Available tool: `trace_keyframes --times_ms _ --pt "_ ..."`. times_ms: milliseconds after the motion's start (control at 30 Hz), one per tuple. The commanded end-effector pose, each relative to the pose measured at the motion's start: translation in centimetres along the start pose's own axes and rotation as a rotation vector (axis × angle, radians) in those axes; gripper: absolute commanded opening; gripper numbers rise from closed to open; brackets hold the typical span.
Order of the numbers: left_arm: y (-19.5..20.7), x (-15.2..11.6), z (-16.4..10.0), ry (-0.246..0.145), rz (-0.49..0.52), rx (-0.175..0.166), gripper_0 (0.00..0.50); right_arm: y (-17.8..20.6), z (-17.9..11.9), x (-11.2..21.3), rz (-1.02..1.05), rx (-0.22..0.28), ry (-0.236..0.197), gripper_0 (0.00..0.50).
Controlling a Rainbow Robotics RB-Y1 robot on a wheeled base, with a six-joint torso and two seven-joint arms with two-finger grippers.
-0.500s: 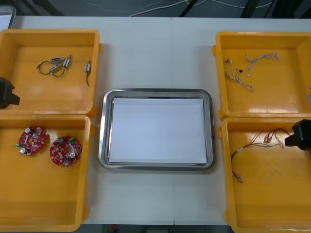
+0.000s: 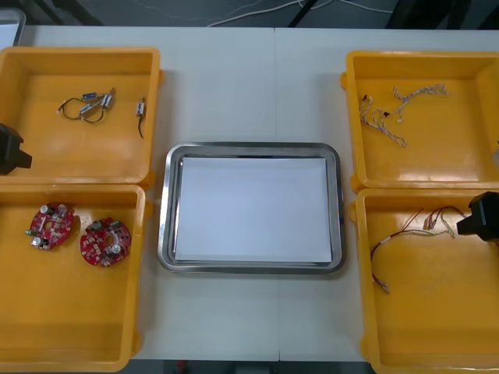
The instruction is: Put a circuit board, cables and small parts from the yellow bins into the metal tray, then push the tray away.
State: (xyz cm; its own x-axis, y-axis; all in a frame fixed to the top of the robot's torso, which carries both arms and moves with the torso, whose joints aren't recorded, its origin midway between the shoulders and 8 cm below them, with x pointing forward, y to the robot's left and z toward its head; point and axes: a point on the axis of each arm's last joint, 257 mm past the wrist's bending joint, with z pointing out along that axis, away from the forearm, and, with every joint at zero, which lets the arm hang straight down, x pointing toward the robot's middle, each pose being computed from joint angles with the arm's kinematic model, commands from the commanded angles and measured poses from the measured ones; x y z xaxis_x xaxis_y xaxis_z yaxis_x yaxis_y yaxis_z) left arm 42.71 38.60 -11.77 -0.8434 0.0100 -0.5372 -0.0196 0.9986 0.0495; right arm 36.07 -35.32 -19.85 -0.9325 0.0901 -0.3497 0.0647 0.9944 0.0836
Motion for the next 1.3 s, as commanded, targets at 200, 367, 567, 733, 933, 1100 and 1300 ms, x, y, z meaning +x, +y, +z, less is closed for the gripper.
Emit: trace_keyframes --times_ms 200,367,567,733,933,1100,1300 --pt "1.87 0.06 -1.17 -0.016 -0.068 -0.052 0.500 -0.30 0.04 0.05 -0.004 0.001 -0.010 0.500" --pt "1.87 0.06 -1.17 -0.016 -0.068 -0.052 0.500 -0.30 0.04 0.05 -0.004 0.001 -0.010 0.500" --pt "1.87 0.06 -1.17 -0.016 -0.068 -0.052 0.500 -0.30 0.04 0.05 -0.004 0.001 -0.010 0.500" --pt "1.87 0.06 -1.17 -0.016 -0.068 -0.052 0.500 -0.30 0.04 0.05 -0.004 0.001 -0.010 0.500" --pt "1.87 0.06 -1.17 -0.016 -0.068 -0.052 0.500 -0.30 0.04 0.05 -0.004 0.001 -0.010 0.500" --pt "1.87 0.06 -1.17 -0.016 -0.068 -0.052 0.500 -0.30 0.04 0.05 -0.004 0.001 -0.010 0.500" --pt "1.87 0.06 -1.17 -0.016 -0.068 -0.052 0.500 -0.30 0.04 0.05 -0.004 0.001 -0.010 0.500"
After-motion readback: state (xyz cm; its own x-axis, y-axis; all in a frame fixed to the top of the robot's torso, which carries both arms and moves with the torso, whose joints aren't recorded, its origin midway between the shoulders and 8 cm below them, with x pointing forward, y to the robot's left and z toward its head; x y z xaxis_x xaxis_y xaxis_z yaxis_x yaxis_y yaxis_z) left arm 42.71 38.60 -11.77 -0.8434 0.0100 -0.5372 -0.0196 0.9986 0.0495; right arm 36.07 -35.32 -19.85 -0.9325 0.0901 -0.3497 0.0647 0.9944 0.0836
